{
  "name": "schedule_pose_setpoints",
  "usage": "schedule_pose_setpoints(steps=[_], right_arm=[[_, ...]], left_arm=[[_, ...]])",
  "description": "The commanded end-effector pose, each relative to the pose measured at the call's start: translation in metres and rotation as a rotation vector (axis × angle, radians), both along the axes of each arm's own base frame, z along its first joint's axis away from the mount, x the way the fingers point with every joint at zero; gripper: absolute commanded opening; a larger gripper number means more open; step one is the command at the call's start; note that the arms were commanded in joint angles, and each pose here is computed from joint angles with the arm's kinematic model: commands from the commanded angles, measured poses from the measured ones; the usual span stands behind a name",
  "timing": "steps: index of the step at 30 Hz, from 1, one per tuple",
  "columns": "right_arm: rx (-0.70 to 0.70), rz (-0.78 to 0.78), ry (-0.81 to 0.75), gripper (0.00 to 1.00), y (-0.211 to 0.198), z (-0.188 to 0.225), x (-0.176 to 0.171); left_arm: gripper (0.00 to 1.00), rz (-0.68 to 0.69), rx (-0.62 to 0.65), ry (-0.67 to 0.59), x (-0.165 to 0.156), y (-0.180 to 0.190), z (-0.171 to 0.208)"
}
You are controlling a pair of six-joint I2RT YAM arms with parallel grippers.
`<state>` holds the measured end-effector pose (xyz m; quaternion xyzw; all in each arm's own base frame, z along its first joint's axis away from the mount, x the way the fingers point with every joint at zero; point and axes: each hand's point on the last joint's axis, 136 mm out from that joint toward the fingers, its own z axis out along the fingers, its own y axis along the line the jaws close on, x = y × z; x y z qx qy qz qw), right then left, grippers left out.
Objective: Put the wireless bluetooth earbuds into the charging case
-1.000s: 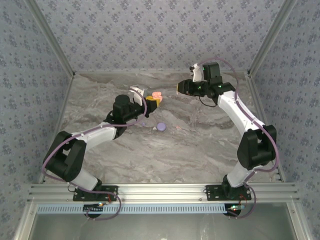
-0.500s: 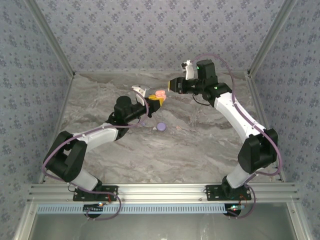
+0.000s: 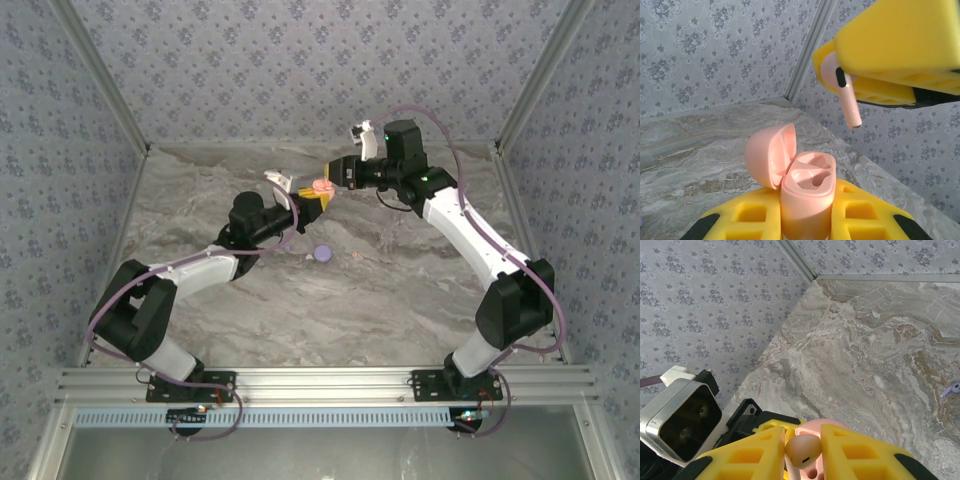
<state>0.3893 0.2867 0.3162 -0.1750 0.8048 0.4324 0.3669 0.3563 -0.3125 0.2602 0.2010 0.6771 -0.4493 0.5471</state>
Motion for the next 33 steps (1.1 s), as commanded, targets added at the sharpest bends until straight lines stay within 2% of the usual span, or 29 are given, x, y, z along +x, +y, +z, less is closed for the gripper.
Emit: schedule_pose_setpoints(steps=[1, 33], right_arm=[[0.033, 0.025, -0.078, 0.25, 0.003, 0.032, -0.008], [-0.015, 0.013, -0.098, 0.25, 0.004, 0.018, -0.011]], left_arm=[[0.09, -0.037, -0.065, -0.072, -0.003, -0.008, 0.034], [0.09, -0.068, -0.119, -0.089, -0.011, -0.008, 0.057]])
